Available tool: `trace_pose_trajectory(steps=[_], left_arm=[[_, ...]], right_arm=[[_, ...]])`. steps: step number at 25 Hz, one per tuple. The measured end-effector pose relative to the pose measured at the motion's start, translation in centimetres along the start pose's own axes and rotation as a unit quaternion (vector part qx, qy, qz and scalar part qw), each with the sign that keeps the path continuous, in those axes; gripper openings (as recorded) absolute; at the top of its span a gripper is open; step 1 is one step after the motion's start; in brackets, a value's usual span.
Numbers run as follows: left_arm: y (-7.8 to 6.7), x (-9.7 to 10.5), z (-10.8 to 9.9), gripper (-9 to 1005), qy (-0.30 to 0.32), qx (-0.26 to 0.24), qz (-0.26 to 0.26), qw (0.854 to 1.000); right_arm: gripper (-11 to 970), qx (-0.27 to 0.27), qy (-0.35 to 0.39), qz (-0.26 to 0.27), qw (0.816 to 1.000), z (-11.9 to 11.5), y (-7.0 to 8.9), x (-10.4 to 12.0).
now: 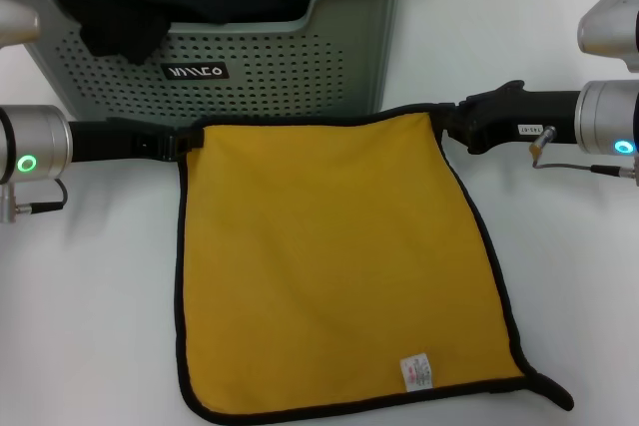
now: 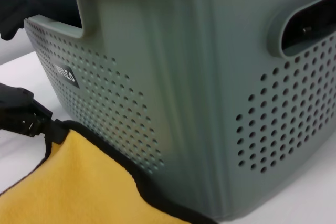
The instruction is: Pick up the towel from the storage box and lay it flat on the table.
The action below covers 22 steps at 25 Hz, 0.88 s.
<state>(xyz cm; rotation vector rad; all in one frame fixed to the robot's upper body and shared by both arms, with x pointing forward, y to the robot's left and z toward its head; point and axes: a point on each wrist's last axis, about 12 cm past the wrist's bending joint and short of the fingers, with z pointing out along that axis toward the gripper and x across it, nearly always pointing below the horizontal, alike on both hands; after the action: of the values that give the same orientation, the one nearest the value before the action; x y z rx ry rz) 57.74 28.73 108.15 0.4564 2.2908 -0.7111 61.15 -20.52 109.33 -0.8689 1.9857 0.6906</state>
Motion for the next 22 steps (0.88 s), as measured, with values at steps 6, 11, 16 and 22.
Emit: trace_pose_trajectory(steps=[6,11,16,22], left_arm=[[0.1,0.4,-0.1,35,0.001,0.000,-0.007,1.000],[0.0,0.6,-0.1,201,0.003,0.003,-0.008,1.000],[0.2,0.8,-0.5,398,0.000,-0.003,-0.016,1.000],[0.4,1.2,-1.2,613,-0.003,-0.004,-0.033,0.999]], right_arm=[[49,0.002,0.001,0.034,0.999,-0.2,-0.1,0.3],[199,0.003,-0.001,0.046,0.999,-0.4,0.0,0.5],[530,0.002,-0.008,0.057,0.998,-0.6,0.0,0.5],[707,0.004,-0.028,0.043,0.999,-1.9,0.3,0.2]])
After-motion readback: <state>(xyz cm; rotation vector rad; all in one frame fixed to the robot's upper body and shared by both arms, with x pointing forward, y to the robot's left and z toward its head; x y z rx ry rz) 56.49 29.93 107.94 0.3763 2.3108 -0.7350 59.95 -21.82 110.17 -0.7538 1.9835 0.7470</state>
